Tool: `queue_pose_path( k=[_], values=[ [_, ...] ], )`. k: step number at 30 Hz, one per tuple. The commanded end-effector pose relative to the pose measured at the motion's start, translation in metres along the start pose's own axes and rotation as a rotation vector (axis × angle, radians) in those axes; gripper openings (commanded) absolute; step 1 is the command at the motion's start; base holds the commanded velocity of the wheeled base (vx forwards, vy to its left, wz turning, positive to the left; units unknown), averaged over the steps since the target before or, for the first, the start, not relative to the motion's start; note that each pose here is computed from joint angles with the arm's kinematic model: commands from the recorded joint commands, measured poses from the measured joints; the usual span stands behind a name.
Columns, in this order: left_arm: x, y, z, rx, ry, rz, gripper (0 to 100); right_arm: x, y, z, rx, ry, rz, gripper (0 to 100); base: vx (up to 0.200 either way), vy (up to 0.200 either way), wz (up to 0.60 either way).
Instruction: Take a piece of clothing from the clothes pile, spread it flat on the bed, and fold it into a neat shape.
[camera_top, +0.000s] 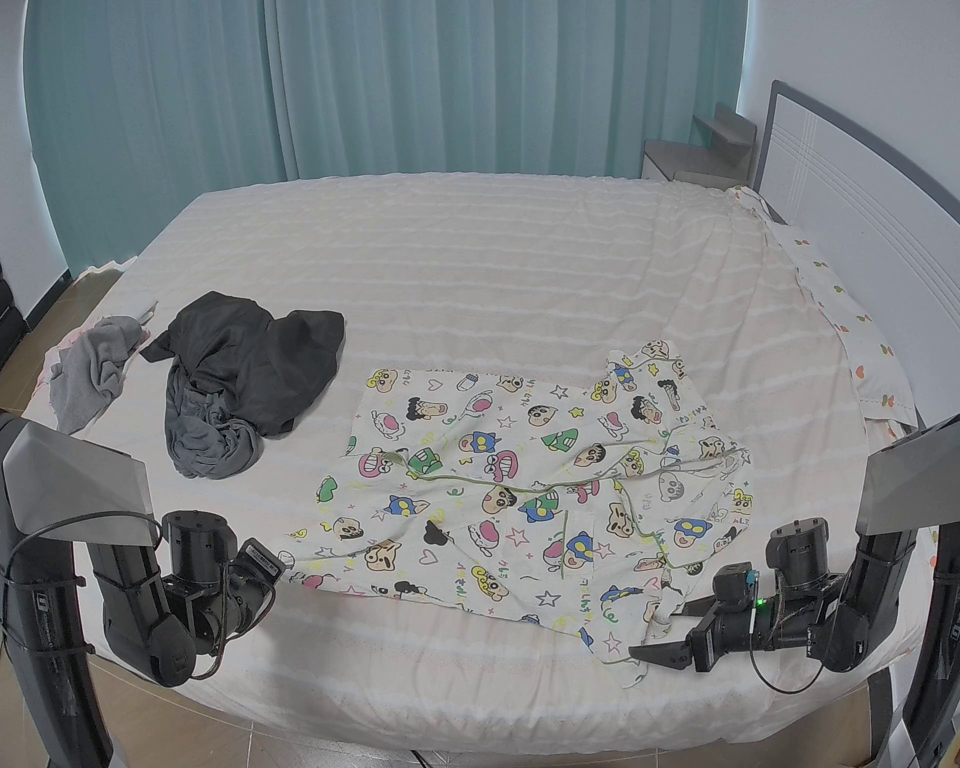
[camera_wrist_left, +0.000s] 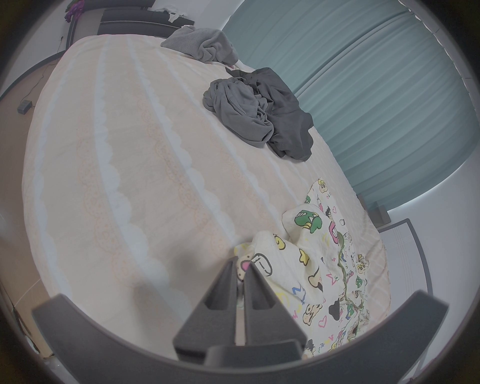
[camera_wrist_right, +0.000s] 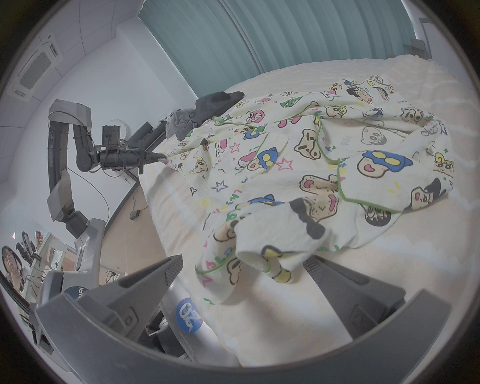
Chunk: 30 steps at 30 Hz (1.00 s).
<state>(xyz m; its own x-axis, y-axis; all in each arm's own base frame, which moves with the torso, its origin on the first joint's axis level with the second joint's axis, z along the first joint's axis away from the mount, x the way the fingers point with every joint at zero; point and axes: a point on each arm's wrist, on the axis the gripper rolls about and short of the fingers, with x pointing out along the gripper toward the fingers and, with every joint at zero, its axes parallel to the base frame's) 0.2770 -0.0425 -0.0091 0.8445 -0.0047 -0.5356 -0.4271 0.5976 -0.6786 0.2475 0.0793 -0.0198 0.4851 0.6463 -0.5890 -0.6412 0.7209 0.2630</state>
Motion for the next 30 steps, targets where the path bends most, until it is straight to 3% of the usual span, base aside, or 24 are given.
queue_pose_path(
  k=[1,26,27,30],
  values=[
    [0.0,0.001,0.0,0.0,0.001,0.003,0,-0.008,-0.007,-0.005,0.022,-0.018,-0.007,100,0.0,0.0,0.0],
    [-0.001,-0.002,-0.004,0.009,0.012,-0.003,0,-0.001,-0.021,-0.009,0.045,-0.03,0.039,100,0.0,0.0,0.0],
    [-0.001,-0.002,-0.004,0.009,0.012,-0.003,0,-0.001,-0.021,-0.009,0.045,-0.03,0.039,0,0.0,0.0,0.0],
    [-0.001,-0.002,-0.004,0.009,0.011,-0.005,0,-0.002,-0.021,-0.01,0.049,-0.027,0.036,0,0.0,0.0,0.0]
  ],
)
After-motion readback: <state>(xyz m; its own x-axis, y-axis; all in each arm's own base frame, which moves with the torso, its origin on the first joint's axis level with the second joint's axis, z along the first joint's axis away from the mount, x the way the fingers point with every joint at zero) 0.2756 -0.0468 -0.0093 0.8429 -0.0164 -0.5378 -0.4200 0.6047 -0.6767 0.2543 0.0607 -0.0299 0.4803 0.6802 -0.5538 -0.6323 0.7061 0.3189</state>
